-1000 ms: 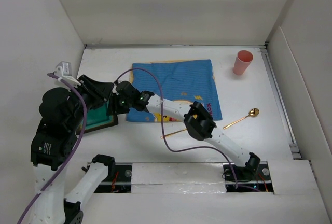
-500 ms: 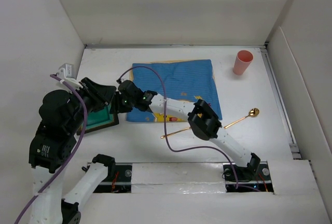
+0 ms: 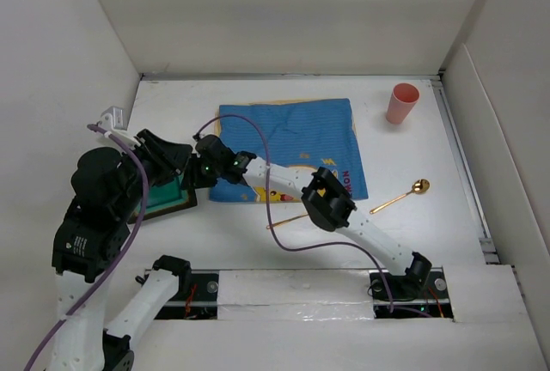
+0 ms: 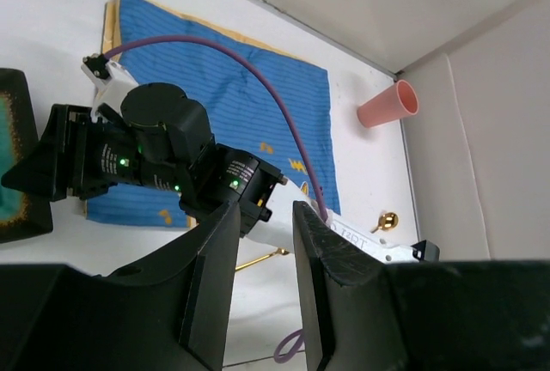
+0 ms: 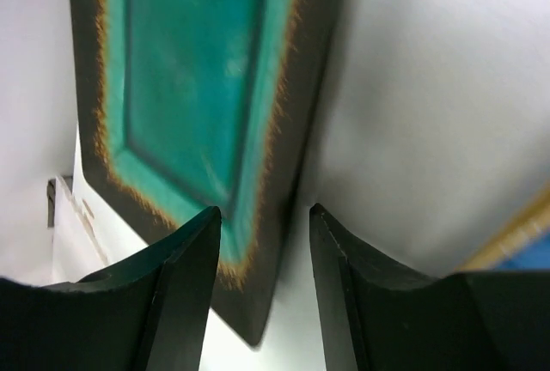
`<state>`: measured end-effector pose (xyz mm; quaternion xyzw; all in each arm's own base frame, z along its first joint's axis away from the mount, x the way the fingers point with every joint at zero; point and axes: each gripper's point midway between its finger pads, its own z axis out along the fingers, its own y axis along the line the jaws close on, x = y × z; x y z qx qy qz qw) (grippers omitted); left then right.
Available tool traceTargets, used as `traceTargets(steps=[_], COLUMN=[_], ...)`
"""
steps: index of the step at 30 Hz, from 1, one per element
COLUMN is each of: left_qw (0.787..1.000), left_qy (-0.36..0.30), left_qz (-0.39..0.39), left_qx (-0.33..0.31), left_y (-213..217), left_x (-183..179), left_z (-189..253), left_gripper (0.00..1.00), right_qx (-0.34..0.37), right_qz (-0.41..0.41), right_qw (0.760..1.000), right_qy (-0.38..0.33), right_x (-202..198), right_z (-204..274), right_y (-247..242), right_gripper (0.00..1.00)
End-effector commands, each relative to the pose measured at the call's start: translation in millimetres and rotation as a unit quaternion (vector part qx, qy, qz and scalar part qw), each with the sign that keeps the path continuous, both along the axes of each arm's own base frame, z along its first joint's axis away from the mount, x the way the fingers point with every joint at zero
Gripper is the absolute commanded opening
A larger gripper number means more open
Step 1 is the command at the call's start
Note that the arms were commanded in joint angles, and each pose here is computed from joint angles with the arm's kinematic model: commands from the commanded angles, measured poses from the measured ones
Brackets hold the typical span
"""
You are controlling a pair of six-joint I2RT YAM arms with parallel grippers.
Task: Set the dinner table for one person
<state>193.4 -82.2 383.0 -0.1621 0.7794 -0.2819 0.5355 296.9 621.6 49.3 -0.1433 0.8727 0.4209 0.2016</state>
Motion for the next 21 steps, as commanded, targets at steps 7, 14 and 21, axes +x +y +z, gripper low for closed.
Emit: traceTargets(steps=[7, 14, 21], left_qw=[1.0, 0.997, 0.993], left_qy=[0.012, 0.006, -0.035], left_qz=[0.015, 0.071, 0.114], left_qx=[0.017, 0.036, 0.022], left_y=[5.5, 26.4, 34.8], left_x=[5.5, 9.3, 30.5], left_z=[-15.5, -8.4, 25.8], left_gripper=[0.29, 0.29, 0.5], right_qx=[0.05, 0.179, 0.277], right_qz=[0.036, 0.058, 0.027], right_qw=[0.997, 0.982, 0.959], right_qy=[0.039, -0.017, -0.054], right_x=[-18.2, 3.2, 43.2], right_z=[-2.9, 125.5, 265.0], right_y=[19.7, 15.7, -61.3], right_gripper=[0.07, 0.0, 0.0])
